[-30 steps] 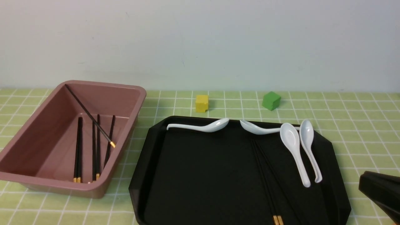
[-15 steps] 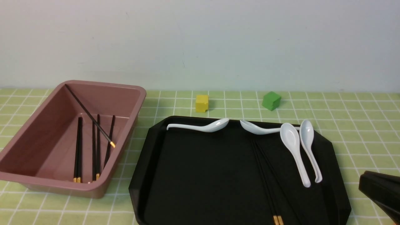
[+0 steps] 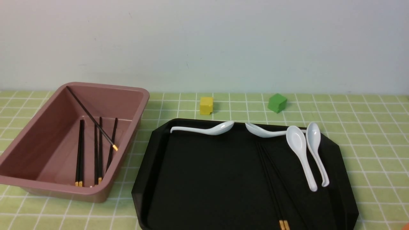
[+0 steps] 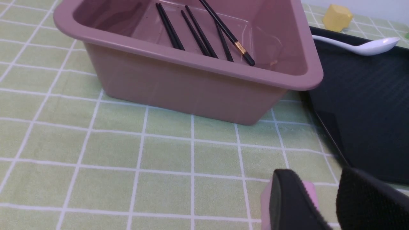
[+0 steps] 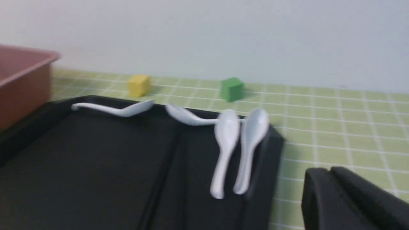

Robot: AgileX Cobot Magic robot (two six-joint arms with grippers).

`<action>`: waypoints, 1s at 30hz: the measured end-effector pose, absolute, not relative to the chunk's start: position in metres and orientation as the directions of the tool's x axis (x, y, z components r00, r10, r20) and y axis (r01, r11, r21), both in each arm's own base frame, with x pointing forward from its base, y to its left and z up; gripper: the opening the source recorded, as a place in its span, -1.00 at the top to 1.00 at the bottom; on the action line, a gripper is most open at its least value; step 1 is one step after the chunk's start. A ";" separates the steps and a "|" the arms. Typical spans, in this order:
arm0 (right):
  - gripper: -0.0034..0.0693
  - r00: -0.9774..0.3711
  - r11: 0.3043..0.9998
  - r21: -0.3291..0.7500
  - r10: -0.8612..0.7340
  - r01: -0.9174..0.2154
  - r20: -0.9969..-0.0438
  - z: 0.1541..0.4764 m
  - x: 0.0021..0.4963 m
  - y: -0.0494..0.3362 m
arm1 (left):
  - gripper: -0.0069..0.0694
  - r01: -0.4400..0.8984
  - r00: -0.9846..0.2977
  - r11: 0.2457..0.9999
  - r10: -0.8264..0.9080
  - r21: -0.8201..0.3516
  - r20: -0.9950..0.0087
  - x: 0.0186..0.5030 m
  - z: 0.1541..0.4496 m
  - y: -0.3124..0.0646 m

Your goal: On green tablecloth take chopsticks from black tray and put them in box.

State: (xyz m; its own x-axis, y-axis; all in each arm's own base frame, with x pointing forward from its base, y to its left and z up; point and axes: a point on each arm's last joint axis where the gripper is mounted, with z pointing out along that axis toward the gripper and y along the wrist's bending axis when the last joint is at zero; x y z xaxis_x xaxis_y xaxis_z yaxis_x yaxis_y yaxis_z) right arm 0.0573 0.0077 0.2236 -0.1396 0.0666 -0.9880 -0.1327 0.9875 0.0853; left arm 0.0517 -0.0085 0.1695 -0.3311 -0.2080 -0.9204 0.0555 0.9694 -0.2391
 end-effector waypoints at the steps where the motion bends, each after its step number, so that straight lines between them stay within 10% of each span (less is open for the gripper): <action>1: 0.76 -0.142 0.993 0.085 0.072 -0.088 -0.987 0.216 0.056 0.005 | 0.20 0.056 -0.331 0.969 -0.208 -0.239 -0.920 0.052 0.169 -0.009; 8: 0.73 -0.218 0.994 0.083 0.096 0.071 -0.971 0.179 0.054 -0.004 | 0.20 0.056 -0.331 0.969 -0.208 -0.239 -0.920 0.052 0.169 -0.009; 30: 0.67 -0.282 0.996 0.086 0.076 -0.023 -0.956 0.175 0.053 0.002 | 0.20 0.056 -0.331 0.969 -0.209 -0.240 -0.920 0.052 0.169 -0.009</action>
State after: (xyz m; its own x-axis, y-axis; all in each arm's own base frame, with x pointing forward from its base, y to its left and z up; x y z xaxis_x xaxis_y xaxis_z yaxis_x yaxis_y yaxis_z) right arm 0.0529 0.0016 0.1748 -0.2821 0.0762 -0.9563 -0.0226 0.9960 0.0860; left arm 0.0517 -0.0085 0.1695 -0.3312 -0.2088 -0.9202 0.0556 0.9692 -0.2399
